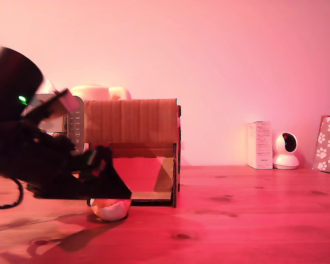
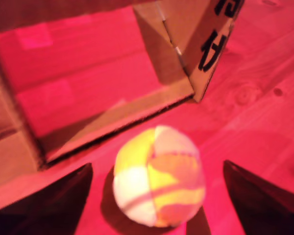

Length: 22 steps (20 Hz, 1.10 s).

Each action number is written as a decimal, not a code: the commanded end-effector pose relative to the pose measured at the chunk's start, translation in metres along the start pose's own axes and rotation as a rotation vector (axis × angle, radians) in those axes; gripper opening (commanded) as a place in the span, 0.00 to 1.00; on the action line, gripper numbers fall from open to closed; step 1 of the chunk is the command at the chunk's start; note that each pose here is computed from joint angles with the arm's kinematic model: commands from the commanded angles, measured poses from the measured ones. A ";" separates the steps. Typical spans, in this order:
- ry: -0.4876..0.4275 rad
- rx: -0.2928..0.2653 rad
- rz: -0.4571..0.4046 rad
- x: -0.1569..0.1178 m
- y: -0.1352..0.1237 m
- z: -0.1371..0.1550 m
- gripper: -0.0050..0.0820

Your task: Drop the footbag into the cardboard dice tower

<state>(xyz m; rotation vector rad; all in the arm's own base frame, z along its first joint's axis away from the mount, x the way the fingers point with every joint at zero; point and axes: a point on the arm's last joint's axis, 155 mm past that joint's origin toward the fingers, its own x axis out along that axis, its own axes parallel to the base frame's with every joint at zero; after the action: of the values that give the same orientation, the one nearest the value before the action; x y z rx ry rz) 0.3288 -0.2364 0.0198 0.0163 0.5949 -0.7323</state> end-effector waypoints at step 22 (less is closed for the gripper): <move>-0.151 0.059 -0.077 -0.093 -0.043 0.082 0.15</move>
<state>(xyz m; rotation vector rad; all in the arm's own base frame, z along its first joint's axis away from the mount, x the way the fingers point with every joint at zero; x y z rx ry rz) 0.2897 -0.2275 0.1399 -0.0088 0.4501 -0.8109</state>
